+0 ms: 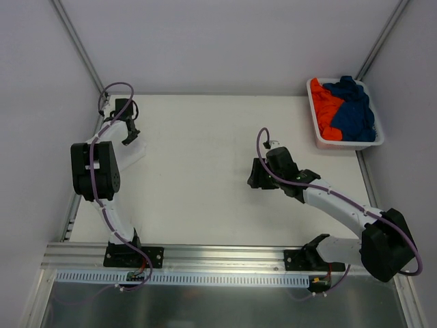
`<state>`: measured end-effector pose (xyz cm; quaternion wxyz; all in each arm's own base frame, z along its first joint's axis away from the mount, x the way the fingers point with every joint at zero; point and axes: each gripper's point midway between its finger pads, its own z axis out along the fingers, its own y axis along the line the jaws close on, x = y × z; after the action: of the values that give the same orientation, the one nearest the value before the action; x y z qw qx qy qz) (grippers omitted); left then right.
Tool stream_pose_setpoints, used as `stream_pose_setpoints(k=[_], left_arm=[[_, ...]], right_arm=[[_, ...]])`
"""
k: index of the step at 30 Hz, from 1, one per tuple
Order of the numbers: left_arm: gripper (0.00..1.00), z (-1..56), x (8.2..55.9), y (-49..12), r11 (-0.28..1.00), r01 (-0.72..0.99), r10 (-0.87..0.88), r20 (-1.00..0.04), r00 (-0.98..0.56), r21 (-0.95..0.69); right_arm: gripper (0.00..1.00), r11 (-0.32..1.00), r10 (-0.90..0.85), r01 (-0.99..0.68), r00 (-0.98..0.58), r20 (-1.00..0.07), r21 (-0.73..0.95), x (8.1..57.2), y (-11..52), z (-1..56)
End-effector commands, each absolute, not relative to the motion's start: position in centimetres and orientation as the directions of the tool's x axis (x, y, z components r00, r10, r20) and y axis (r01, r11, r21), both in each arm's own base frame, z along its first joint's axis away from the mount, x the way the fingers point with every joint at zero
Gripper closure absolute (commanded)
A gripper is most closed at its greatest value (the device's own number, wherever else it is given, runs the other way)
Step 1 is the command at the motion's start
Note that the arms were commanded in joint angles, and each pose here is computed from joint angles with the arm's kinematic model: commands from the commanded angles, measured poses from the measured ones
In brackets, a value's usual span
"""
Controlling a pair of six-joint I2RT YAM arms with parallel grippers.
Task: Fold and stack the t-shirts
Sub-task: Neatly place the folded tshirt to the corner
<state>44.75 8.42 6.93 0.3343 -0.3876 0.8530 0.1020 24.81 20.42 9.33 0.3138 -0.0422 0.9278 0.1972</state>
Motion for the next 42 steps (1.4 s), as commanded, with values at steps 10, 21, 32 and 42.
stream_pose_setpoints(k=[10, 21, 32, 42], left_arm=[[1.0, 4.0, 41.7, 5.9, 0.688, -0.722, -0.653, -0.497, -0.572, -0.074], [1.0, 1.9, 35.2, 4.9, 0.678, -0.735, -0.678, -0.395, -0.62, -0.009], [1.0, 3.4, 30.4, 5.6, 0.663, -0.749, -0.671, -0.43, -0.605, 0.019], [1.0, 6.4, 28.0, 7.4, 0.597, -0.802, -0.675, -0.525, -0.519, 0.025]], right_arm=[[0.44, 0.893, 0.085, -0.225, -0.766, -0.637, 0.389, 25.3, 21.7, 11.0], [0.44, 0.866, 0.092, -0.262, -0.753, -0.652, 0.425, 24.4, 23.1, 12.3], [0.44, 0.859, 0.08, -0.29, -0.738, -0.67, 0.422, 22.8, 23.9, 13.1], [0.44, 0.851, 0.057, -0.318, -0.735, -0.676, 0.418, 22.1, 24.6, 13.3]])
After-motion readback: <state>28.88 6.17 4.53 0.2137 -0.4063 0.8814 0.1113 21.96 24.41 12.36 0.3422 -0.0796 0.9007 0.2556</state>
